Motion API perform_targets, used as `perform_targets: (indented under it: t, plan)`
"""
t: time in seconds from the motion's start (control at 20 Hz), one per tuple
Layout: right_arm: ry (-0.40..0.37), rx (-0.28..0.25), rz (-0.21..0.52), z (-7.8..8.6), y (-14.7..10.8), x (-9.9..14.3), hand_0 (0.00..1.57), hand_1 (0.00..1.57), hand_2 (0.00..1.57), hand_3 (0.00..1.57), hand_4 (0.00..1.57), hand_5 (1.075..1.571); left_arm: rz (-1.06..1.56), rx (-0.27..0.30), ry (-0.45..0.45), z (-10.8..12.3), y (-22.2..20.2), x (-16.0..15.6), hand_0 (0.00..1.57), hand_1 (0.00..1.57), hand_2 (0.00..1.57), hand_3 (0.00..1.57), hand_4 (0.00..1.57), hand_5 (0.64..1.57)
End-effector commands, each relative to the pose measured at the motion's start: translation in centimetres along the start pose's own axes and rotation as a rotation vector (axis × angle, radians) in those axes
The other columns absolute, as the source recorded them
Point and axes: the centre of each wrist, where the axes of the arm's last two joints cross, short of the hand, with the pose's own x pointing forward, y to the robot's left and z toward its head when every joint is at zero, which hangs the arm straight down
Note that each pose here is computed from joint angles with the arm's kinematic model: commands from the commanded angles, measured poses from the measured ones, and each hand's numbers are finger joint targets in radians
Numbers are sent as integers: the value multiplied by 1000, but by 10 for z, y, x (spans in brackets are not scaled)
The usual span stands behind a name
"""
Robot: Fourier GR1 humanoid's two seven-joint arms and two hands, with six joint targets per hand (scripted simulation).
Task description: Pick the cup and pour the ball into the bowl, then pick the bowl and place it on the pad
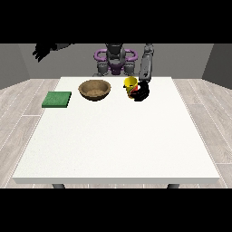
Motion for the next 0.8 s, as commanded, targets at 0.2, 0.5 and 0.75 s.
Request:
perform_targets:
  t: [0.2, 0.5, 0.75]
  plan:
    - [185, -36, -18, 18, -29, -34, 0, 0, 0, 302, 638, 1564, -392, -86, -12, -7, -53, 29, 1313, 1313, 1571, 1571, 1399, 1502]
    - [194, -65, -32, 14, -34, -50, 0, 0, 0, 103, 669, 1559, -758, -164, -118, -23, -84, 52, 1370, 1370, 1571, 1571, 1455, 1531]
    - [217, -64, -30, 16, -52, -51, 0, 0, 0, 0, 688, 1560, -917, -197, -106, -42, -112, 84, 1357, 1357, 1571, 1571, 1456, 1535]
